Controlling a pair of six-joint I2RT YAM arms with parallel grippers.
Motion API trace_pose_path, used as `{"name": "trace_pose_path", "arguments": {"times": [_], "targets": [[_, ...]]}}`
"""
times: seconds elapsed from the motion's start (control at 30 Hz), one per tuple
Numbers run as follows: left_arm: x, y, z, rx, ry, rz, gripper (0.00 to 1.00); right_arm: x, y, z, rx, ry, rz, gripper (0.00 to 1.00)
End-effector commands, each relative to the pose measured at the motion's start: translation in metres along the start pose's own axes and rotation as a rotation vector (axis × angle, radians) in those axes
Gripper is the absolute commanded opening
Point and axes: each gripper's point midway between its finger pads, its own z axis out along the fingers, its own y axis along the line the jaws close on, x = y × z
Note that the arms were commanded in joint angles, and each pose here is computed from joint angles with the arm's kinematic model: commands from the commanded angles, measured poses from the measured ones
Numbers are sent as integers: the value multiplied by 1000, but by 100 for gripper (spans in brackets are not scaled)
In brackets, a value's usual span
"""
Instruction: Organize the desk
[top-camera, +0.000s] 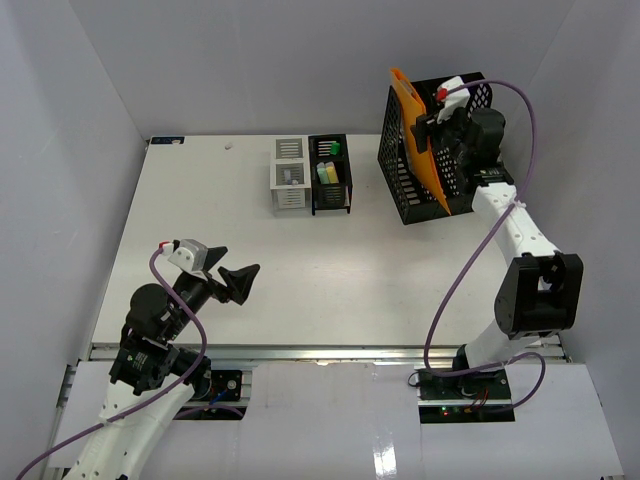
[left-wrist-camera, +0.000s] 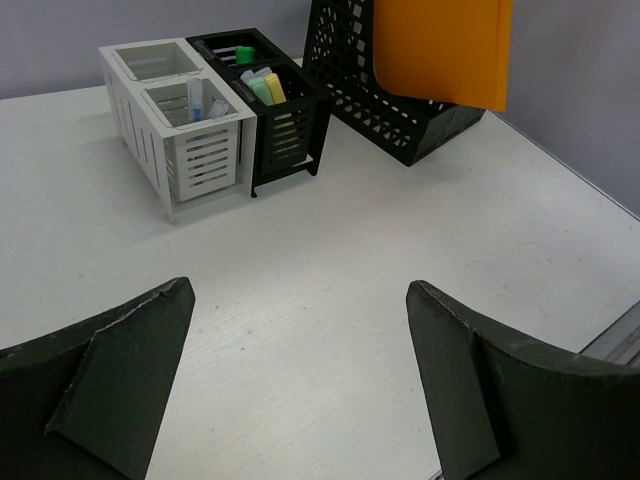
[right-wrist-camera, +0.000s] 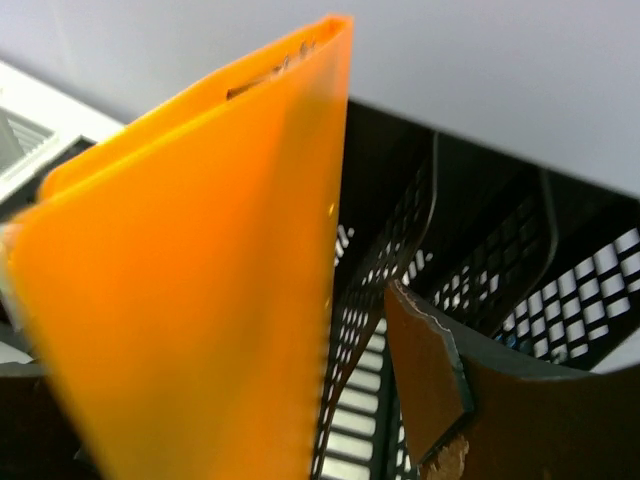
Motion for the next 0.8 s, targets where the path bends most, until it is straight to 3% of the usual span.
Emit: {"name": "trace_pose_path", "arguments": {"times": [0.0, 0.23, 0.4, 0.5, 0.7, 0.77], "targets": [[-2, -2, -2, 9, -7, 6, 98, 22, -2, 5, -20, 143, 12, 69], [-3, -2, -2, 12, -11, 7, 98, 31, -2, 6, -27, 190, 15, 58], [-4, -3, -2, 14, -14, 8, 98, 36, 7, 5, -86, 206, 17, 22], [-4, -3, -3, 15, -14, 9, 98, 29, 11, 5, -115, 185, 26, 8], [-4, -3, -3, 18, -16, 10, 98, 11, 13, -2, -128, 103, 52, 8], [-4, -3, -3, 17, -17, 10, 98, -16, 7, -9, -94, -10, 24, 8]]}}
